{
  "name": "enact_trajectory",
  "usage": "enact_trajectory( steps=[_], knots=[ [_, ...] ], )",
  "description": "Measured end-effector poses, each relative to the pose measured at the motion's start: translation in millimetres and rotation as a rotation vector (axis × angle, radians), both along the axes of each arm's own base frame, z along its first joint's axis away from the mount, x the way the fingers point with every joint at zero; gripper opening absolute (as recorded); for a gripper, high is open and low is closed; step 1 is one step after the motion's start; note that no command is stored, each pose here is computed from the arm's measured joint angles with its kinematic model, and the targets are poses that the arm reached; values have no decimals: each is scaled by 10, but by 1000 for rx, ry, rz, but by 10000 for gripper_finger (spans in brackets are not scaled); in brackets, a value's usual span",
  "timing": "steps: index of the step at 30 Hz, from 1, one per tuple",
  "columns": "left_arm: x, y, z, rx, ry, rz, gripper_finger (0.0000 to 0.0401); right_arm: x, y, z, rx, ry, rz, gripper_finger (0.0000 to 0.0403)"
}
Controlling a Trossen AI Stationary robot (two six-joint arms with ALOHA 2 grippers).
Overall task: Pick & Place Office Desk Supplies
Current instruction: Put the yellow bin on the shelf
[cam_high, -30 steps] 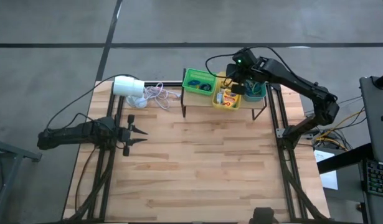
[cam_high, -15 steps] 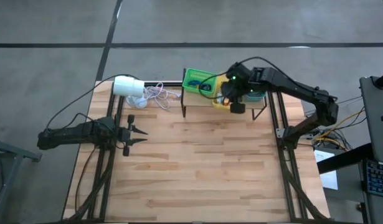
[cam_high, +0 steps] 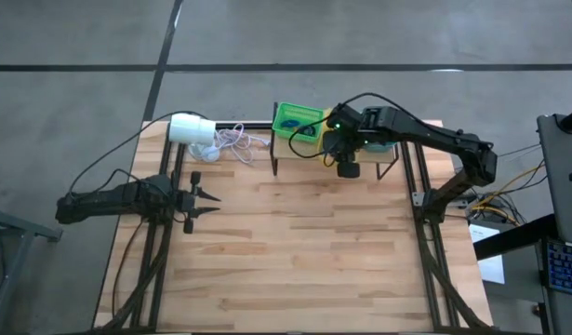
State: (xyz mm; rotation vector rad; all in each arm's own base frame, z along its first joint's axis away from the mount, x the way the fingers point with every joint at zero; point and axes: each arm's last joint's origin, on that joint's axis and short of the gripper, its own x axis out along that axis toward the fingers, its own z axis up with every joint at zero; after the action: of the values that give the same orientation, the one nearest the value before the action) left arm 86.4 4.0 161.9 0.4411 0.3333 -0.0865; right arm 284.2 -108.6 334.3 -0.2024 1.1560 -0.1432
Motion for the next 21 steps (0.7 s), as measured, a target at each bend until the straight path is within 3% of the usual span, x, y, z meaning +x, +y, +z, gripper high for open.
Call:
enact_trajectory(
  steps=[10, 21],
  knots=[
    [0, 0, 0, 0, 0, 0, 118, -55, 26, 117, -12, -52, -17, 135],
    [0, 0, 0, -3, 0, 1, 118, -126, 112, 274, 168, -167, -29, 137]
  ],
)
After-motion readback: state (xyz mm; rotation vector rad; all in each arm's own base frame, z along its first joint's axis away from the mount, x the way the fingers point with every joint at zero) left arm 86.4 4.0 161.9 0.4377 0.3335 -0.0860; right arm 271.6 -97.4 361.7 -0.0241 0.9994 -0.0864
